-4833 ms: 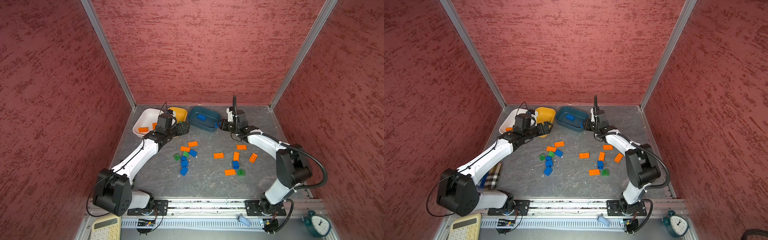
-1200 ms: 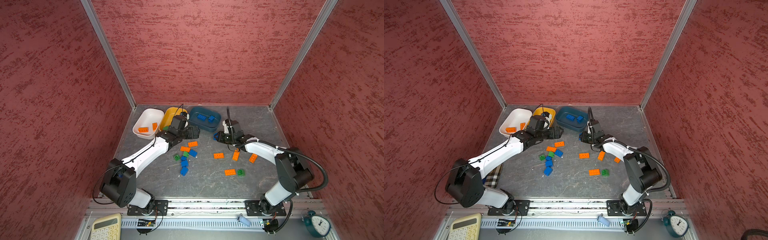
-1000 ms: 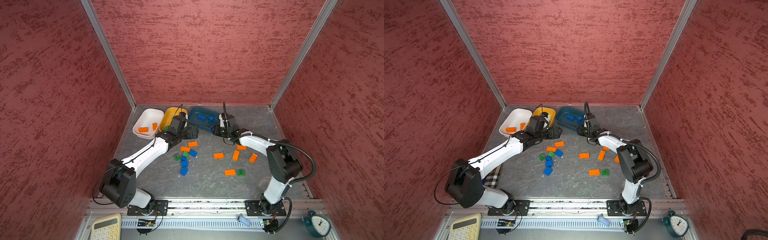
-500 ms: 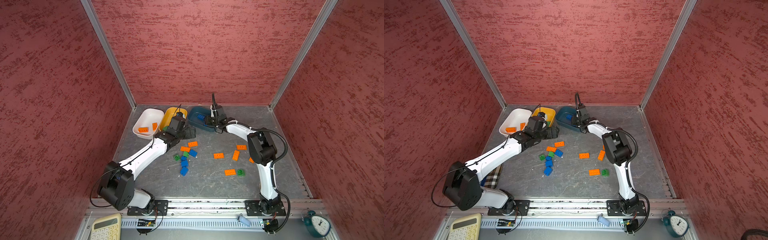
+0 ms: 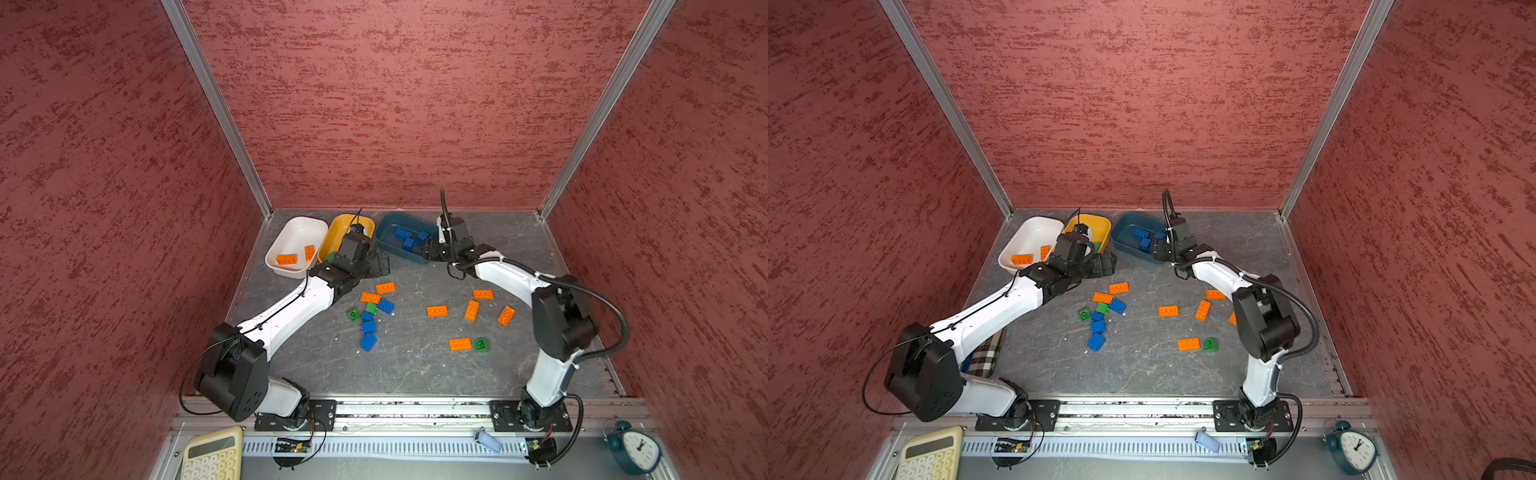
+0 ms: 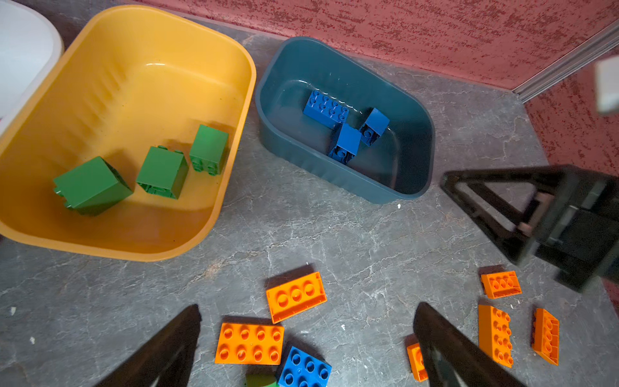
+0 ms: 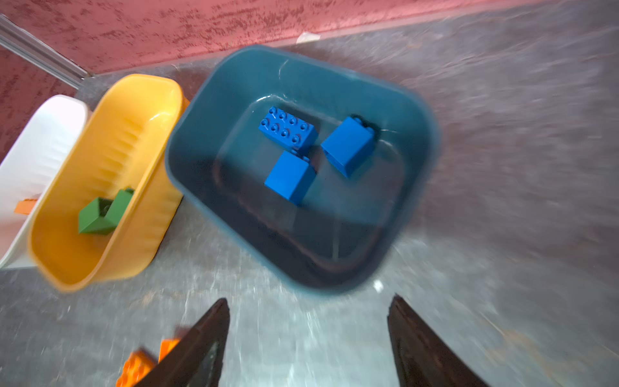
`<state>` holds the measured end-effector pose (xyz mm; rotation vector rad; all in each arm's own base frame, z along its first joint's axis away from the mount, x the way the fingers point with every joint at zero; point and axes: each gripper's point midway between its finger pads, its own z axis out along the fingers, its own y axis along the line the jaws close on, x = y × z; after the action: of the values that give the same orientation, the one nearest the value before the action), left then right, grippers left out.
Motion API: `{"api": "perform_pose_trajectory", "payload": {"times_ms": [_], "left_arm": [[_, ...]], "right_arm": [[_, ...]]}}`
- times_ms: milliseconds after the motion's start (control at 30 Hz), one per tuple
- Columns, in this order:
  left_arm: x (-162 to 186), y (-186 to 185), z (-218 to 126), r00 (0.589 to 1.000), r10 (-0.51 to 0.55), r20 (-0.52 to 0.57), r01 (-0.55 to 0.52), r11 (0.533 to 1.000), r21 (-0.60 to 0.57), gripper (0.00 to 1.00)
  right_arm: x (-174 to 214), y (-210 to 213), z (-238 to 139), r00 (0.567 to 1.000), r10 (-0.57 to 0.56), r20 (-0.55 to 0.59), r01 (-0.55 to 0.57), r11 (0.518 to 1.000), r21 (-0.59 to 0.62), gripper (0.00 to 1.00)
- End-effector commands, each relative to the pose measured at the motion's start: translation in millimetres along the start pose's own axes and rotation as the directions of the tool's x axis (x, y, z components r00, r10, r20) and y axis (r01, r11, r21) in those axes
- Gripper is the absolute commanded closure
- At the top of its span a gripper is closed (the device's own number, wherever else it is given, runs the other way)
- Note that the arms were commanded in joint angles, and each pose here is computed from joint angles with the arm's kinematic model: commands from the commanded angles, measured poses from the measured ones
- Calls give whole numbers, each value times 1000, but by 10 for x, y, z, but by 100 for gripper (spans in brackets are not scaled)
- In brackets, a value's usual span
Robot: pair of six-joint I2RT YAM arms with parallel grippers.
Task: Sort the legos into containers by color
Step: 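Move the right gripper back to the orange bricks and grasp an orange brick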
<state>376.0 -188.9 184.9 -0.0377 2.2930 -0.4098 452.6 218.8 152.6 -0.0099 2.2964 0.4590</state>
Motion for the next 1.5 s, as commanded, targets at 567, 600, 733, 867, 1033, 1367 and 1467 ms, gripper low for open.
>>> {"api": "perform_pose_trajectory", "payload": {"times_ms": [567, 600, 733, 867, 1033, 1367, 1467], "left_arm": [[-174, -531, 194, 992, 102, 74, -106, 992, 60, 1], [-160, -559, 208, 991, 112, 70, -117, 991, 63, 1], [-135, -607, 260, 989, 137, 62, -140, 989, 42, 1], [-116, -644, 286, 985, 161, 56, -163, 986, 38, 0], [-111, -653, 302, 985, 166, 52, -168, 985, 32, 1], [-113, -615, 260, 986, 155, 56, -156, 988, 21, 1], [-112, -623, 254, 986, 154, 57, -156, 987, 25, 1]], "right_arm": [[1212, -795, -873, 954, 244, -175, -192, 944, 268, 25], [1300, -815, -875, 943, 264, -201, -203, 938, 282, 27], [1572, -888, -863, 912, 304, -274, -201, 916, 347, 30], [1692, -1033, -883, 914, 303, -270, -166, 887, 431, 31], [1789, -1102, -842, 909, 306, -283, -150, 874, 462, 35], [1910, -1190, -770, 902, 300, -311, -114, 859, 499, 42], [1947, -1162, -733, 897, 296, -329, -112, 870, 479, 46]]}}
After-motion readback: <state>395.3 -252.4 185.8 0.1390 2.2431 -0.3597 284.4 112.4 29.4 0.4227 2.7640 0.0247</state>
